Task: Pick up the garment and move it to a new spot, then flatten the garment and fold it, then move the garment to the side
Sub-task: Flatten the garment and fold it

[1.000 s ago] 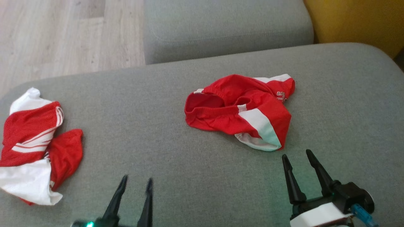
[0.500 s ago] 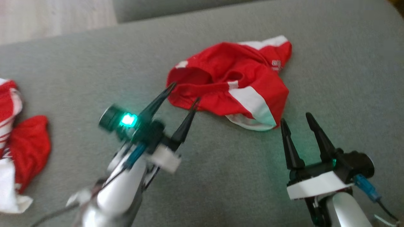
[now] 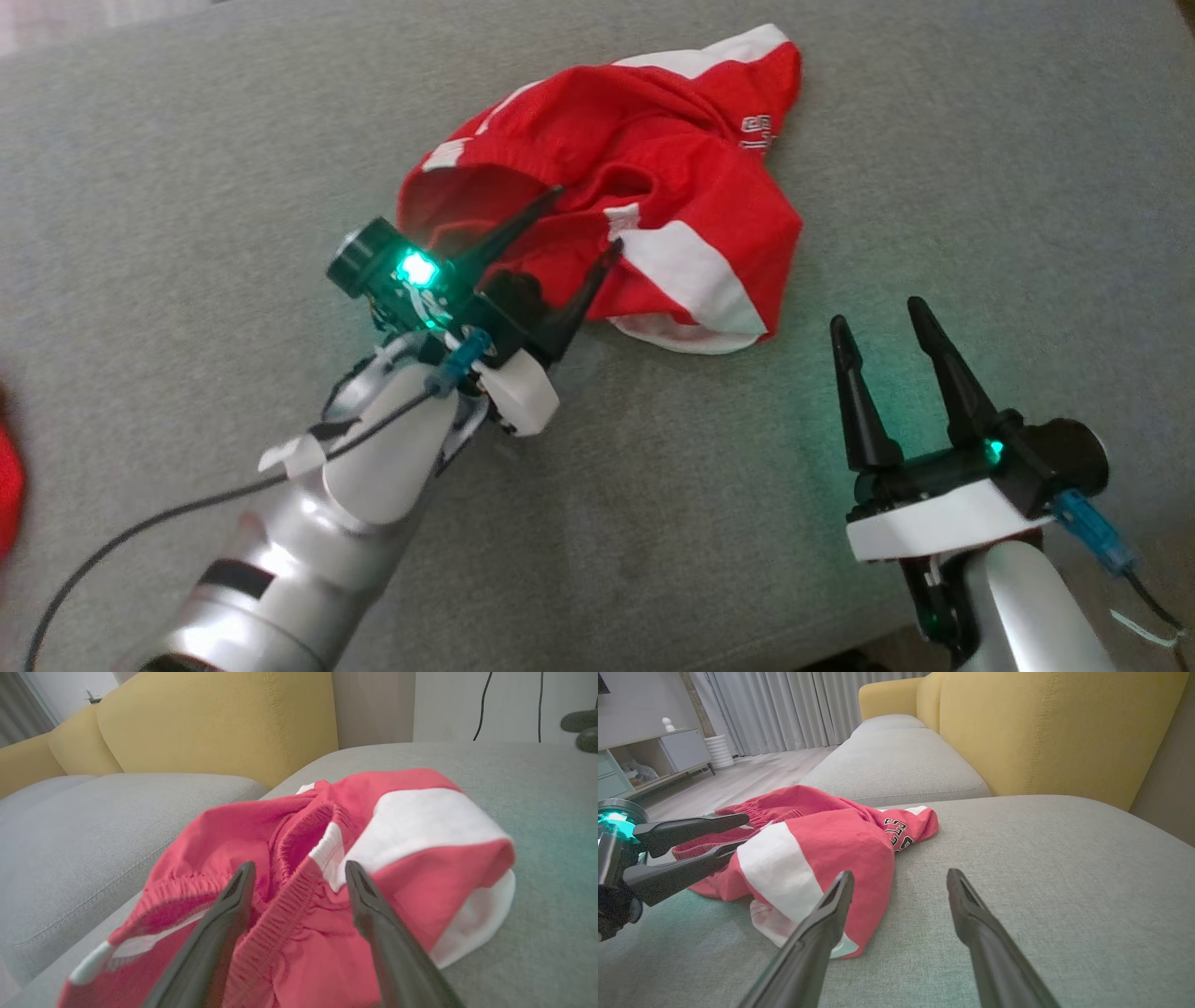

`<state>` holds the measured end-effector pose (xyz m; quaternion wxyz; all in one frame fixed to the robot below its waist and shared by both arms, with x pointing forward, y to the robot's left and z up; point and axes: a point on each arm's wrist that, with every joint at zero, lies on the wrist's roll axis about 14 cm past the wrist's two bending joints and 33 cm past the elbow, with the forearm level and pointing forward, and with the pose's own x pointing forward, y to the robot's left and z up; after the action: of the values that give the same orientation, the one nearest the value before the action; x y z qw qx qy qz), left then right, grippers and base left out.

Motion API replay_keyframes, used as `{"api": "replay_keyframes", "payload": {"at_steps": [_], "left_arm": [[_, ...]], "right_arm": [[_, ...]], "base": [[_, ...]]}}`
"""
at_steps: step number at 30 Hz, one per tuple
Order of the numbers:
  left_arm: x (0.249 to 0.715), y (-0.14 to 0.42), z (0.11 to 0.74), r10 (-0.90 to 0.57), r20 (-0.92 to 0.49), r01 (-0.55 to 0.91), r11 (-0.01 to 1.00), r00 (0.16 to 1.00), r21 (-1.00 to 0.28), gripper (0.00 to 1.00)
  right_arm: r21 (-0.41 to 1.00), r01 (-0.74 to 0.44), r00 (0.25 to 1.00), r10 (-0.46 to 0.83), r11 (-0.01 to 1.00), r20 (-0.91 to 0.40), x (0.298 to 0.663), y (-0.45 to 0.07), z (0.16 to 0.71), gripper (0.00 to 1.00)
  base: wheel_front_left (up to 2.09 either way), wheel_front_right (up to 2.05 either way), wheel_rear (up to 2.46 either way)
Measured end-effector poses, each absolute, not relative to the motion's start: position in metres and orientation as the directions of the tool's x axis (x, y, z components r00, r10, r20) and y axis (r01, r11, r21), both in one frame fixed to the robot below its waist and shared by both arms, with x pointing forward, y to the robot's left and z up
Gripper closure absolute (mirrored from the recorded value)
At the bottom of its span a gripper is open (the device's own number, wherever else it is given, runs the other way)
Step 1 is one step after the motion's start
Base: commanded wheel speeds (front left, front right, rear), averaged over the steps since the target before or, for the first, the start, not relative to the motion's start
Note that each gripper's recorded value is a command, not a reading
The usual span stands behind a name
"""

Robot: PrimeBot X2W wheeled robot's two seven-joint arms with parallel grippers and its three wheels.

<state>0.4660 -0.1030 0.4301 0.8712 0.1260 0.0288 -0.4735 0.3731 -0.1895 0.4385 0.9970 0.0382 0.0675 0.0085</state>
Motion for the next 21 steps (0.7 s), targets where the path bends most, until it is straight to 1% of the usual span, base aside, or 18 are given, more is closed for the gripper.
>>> {"api": "replay_keyframes", "payload": {"at_steps": [6, 11, 12, 13, 14, 15, 21], "left_arm": [[0.473, -0.114, 0.430, -0.830, -0.169, 0.844, 0.500, 0.531, 0.196, 0.00], [0.460, -0.125, 0.419, -0.850, -0.206, 0.872, 0.455, 0.485, 0.178, 0.00], [0.456, -0.128, 0.417, -0.855, -0.211, 0.879, 0.444, 0.473, 0.173, 0.24], [0.453, -0.130, 0.416, -0.859, -0.214, 0.884, 0.437, 0.465, 0.166, 0.60], [0.452, -0.132, 0.415, -0.862, -0.216, 0.888, 0.431, 0.458, 0.162, 0.93], [0.450, -0.133, 0.414, -0.864, -0.220, 0.891, 0.425, 0.452, 0.160, 1.00], [0.452, -0.140, 0.420, -0.875, -0.219, 0.901, 0.405, 0.432, 0.158, 1.00]], "right_arm": [[0.078, 0.013, 0.991, -0.003, 0.997, -0.135, 0.367, -0.196, 0.440, 0.00], [0.075, 0.042, 0.991, -0.032, 0.996, -0.127, 0.362, -0.205, 0.444, 0.00], [0.074, 0.045, 0.991, -0.036, 0.996, -0.126, 0.361, -0.206, 0.445, 0.00], [0.073, 0.049, 0.991, -0.039, 0.996, -0.125, 0.360, -0.207, 0.446, 0.00], [0.072, 0.051, 0.991, -0.042, 0.996, -0.124, 0.359, -0.208, 0.446, 0.00], [0.072, 0.053, 0.991, -0.044, 0.996, -0.123, 0.358, -0.208, 0.447, 0.00], [0.087, 0.087, 0.992, -0.078, 0.992, -0.104, 0.350, -0.216, 0.455, 0.00]], "base": [[0.00, 0.00, 0.00], [0.00, 0.00, 0.00], [0.00, 0.00, 0.00], [0.00, 0.00, 0.00], [0.00, 0.00, 0.00], [0.00, 0.00, 0.00], [0.00, 0.00, 0.00]]}}
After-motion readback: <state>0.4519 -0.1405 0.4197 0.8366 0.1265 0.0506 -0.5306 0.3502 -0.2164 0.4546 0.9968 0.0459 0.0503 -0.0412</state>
